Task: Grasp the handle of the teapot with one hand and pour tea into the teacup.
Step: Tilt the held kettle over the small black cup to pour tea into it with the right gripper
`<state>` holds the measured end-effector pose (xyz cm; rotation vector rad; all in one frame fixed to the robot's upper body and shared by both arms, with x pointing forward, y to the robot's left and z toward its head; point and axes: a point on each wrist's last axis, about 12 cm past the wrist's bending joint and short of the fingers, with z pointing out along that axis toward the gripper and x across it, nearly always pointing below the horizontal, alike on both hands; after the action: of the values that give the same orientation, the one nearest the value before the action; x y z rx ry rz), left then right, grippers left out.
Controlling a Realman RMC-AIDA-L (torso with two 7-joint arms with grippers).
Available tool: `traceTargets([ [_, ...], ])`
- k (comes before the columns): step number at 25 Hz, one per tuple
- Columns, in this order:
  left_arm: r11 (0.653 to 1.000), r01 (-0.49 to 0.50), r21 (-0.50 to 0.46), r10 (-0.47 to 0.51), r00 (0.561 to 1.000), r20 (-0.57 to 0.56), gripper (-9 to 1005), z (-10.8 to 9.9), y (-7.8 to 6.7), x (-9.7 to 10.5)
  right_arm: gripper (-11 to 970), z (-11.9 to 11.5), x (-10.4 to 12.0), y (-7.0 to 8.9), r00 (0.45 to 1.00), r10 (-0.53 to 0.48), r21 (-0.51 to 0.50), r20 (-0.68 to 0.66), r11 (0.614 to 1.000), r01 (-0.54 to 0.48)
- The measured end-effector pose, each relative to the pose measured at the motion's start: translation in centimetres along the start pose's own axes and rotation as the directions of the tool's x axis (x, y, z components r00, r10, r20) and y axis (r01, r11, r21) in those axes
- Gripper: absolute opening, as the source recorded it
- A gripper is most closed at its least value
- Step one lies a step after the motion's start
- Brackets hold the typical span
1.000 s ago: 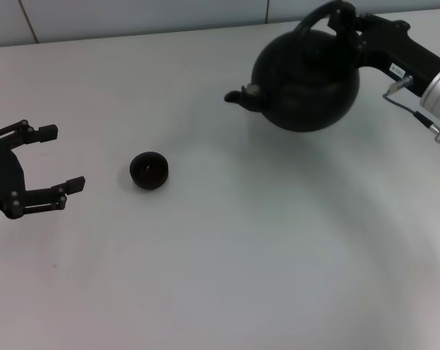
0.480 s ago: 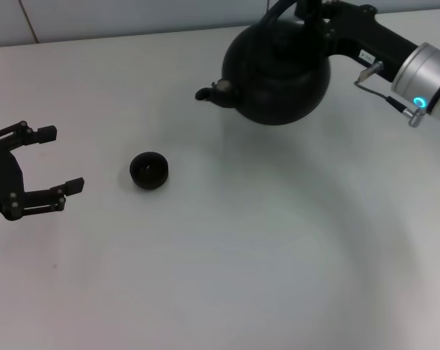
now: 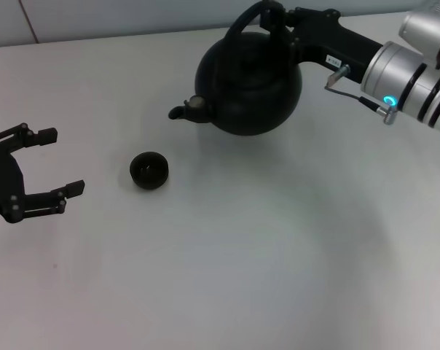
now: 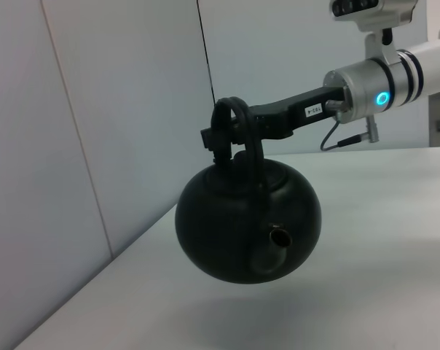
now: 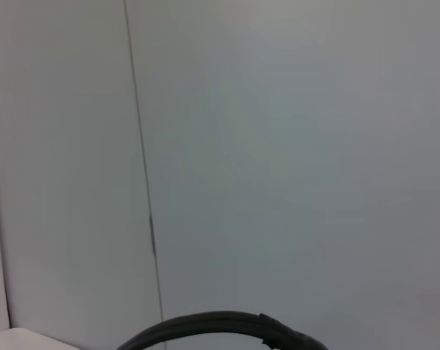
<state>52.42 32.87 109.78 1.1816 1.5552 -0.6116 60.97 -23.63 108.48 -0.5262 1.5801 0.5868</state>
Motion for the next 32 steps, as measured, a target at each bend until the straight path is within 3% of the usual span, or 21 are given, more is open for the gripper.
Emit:
traceTargets([
  [14, 1.0, 0.009, 0.004, -0.009, 1.0, 0.0, 866, 0.1, -0.4, 0.2, 130, 2.7, -0.5, 1.2, 0.997, -0.049, -0.056, -0.06, 0.997, 0.046],
  [32, 1.0, 0.0, 0.003, 0.0, 1.0, -0.001, 865, 0.0, -0.4, 0.3, 131, 3.5, -0.5, 1.3, 0.991, -0.088, -0.062, -0.098, 0.995, 0.082],
])
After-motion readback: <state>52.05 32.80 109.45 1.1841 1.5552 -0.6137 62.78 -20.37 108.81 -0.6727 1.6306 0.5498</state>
